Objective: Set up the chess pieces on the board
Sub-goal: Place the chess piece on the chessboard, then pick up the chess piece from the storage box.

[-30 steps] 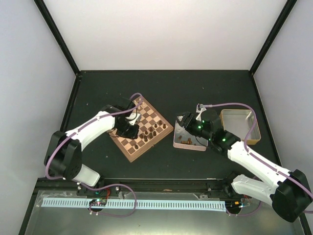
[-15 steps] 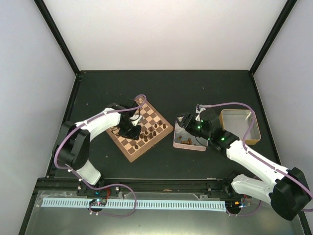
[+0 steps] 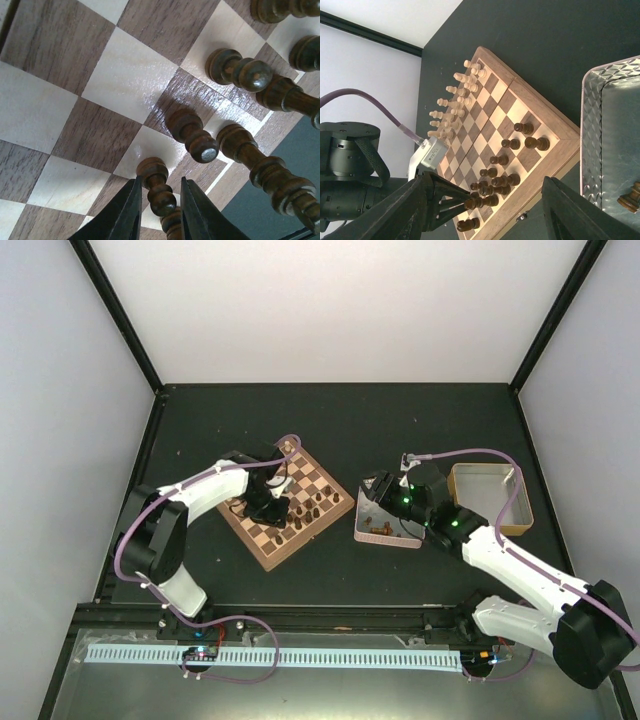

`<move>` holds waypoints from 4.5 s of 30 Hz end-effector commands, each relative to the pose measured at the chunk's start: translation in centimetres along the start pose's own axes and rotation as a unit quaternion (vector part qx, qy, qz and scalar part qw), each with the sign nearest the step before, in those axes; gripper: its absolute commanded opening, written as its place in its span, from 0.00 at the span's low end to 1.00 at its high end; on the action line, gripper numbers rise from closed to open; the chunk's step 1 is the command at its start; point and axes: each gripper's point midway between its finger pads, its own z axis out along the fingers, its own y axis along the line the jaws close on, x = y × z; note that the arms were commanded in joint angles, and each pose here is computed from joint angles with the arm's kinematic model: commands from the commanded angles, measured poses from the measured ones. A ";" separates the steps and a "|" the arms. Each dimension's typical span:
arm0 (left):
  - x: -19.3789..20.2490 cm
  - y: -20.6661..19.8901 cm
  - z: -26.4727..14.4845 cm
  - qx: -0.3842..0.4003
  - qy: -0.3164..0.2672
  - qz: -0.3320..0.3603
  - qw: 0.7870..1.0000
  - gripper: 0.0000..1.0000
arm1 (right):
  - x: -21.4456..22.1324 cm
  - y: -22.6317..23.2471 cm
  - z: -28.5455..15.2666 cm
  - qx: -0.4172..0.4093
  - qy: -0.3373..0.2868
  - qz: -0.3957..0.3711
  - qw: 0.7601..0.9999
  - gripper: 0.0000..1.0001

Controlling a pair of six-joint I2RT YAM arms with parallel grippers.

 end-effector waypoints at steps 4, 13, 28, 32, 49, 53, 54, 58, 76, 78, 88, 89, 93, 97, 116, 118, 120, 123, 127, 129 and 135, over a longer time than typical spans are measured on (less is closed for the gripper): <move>-0.7 0.0 -0.8 -0.002 -0.009 0.004 1.000 0.32 | -0.8 0.0 -0.2 0.007 -0.015 -0.009 1.000 0.64; -2.0 -0.7 -4.5 -0.004 -0.082 0.008 0.997 0.42 | -1.0 0.0 -0.7 0.008 -0.023 -0.011 1.000 0.64; -1.7 -2.7 -27.0 0.037 -0.576 0.037 0.815 0.54 | -2.4 -1.5 -2.3 0.046 -0.073 -0.032 0.996 0.65; 1.4 -2.3 -30.5 0.043 -0.657 0.043 0.751 0.61 | -3.0 -2.7 -2.6 0.076 -0.090 -0.048 0.992 0.66; 3.9 -0.8 -28.8 0.017 -0.663 0.054 0.746 0.64 | -5.4 -9.6 -2.4 0.270 -0.049 -0.179 0.945 0.53; 4.9 -0.7 -30.0 0.020 -0.688 0.054 0.724 0.66 | -4.9 -11.4 -0.5 0.305 -0.002 -0.194 0.932 0.45; 5.1 -0.7 -30.1 0.021 -0.692 0.055 0.720 0.66 | -5.0 -11.8 -0.1 0.316 0.003 -0.196 0.928 0.45; 5.5 -0.7 -30.1 0.027 -0.696 0.054 0.716 0.67 | -5.8 -13.5 2.2 0.354 0.010 -0.207 0.912 0.45; 5.2 -0.5 -29.8 0.024 -0.689 0.049 0.722 0.68 | -7.5 -20.2 6.2 0.456 0.033 -0.212 0.863 0.61; 5.1 -0.5 -29.6 0.024 -0.687 0.049 0.724 0.68 | -7.6 -20.2 6.4 0.454 0.035 -0.217 0.863 0.59; 4.9 -0.5 -29.3 0.022 -0.683 0.048 0.729 0.68 | -5.8 -20.0 5.6 0.430 0.068 -0.194 0.879 0.28; 4.8 -0.4 -29.3 0.021 -0.682 0.048 0.729 0.68 | -5.6 -20.0 5.5 0.427 0.068 -0.191 0.881 0.24; 4.8 -0.5 -29.3 0.023 -0.681 0.049 0.730 0.68 | -5.6 -19.8 5.6 0.424 0.064 -0.186 0.884 0.23; 4.8 -0.5 -29.2 0.022 -0.680 0.049 0.731 0.68 | -6.3 -19.9 5.9 0.433 0.054 -0.183 0.881 0.33; 4.5 -1.0 -28.8 0.031 -0.673 0.058 0.737 0.68 | -8.1 -19.0 6.7 0.422 0.021 -0.174 0.890 0.08; 4.3 -1.3 -28.5 0.036 -0.668 0.065 0.740 0.68 | -7.9 -18.0 6.3 0.402 0.021 -0.168 0.900 0.07; 4.0 -1.8 -28.1 0.046 -0.660 0.076 0.746 0.69 | -7.6 -16.5 6.0 0.368 0.020 -0.156 0.916 0.07; 3.3 -2.9 -27.3 0.067 -0.640 0.092 0.760 0.70 | -6.4 -13.4 5.7 0.287 0.025 -0.120 0.950 0.07; 2.1 -4.8 -26.2 0.121 -0.610 0.099 0.777 0.71 | -4.5 -7.9 5.2 0.130 0.026 -0.038 0.990 0.08; 1.6 -5.9 -25.2 0.166 -0.593 0.096 0.782 0.72 | -3.8 -5.1 4.7 0.051 0.028 -0.004 0.998 0.08; -0.5 -8.3 -22.0 0.270 -0.534 0.060 0.799 0.72 | -3.2 -1.6 2.6 -0.027 0.020 0.035 0.999 0.10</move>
